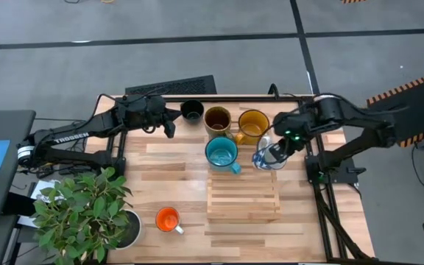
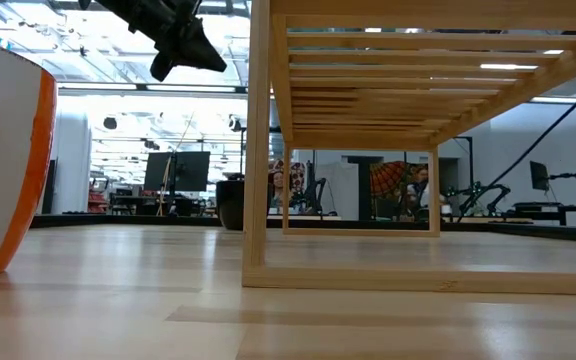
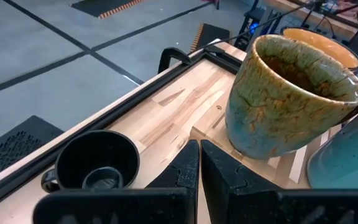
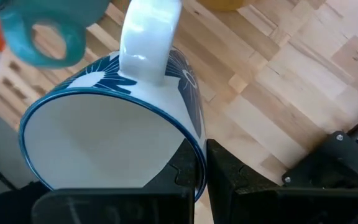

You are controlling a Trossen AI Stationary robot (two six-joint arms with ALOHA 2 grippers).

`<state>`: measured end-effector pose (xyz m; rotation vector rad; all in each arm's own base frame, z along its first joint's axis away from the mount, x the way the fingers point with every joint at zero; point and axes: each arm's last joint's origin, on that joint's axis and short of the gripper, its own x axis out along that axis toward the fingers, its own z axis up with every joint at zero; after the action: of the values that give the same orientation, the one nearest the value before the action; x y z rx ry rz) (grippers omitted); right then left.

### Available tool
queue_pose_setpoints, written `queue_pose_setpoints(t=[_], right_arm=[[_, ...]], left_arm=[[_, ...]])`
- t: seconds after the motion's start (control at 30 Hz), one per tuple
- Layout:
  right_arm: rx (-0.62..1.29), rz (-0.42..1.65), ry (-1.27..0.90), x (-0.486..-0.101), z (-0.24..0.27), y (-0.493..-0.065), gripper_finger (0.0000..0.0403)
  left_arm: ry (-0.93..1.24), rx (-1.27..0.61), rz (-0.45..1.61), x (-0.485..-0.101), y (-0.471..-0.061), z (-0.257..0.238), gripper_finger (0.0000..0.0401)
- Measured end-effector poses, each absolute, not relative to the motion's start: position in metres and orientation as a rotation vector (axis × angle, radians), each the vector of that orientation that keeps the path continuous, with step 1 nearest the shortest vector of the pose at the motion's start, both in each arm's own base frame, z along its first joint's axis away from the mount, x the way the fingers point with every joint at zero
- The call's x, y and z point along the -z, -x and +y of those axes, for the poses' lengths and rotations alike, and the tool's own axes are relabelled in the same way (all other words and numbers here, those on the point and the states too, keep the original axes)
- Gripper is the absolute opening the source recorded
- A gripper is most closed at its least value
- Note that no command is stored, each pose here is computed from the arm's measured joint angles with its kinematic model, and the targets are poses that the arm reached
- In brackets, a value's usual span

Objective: Place coffee mugs
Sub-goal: Put the white blue mug on the shelf

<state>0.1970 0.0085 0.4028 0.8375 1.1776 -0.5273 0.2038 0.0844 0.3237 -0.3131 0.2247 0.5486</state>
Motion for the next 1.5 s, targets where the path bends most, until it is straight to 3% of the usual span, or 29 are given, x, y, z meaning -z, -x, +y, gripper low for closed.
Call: queue_pose_setpoints(t=[0.4, 1.2, 1.5], right_arm=[[0.583, 1.215, -0.834, -0.393, -0.002, -0.213, 0.0055], [0.509, 1.2, -0.779, -0.392, -0.002, -0.22, 0.0076], [0.496, 1.188, -0.763, -0.393, -0.007, -0.221, 0.0148]], left_arm=[[0.346, -0.554, 0.221, -0.323, -0.204, 0.084, 0.0], [0.346, -0.553, 0.221, -0.323, -0.204, 0.084, 0.0], [0.354, -0.532, 0.222, -0.323, -0.204, 0.084, 0.0]])
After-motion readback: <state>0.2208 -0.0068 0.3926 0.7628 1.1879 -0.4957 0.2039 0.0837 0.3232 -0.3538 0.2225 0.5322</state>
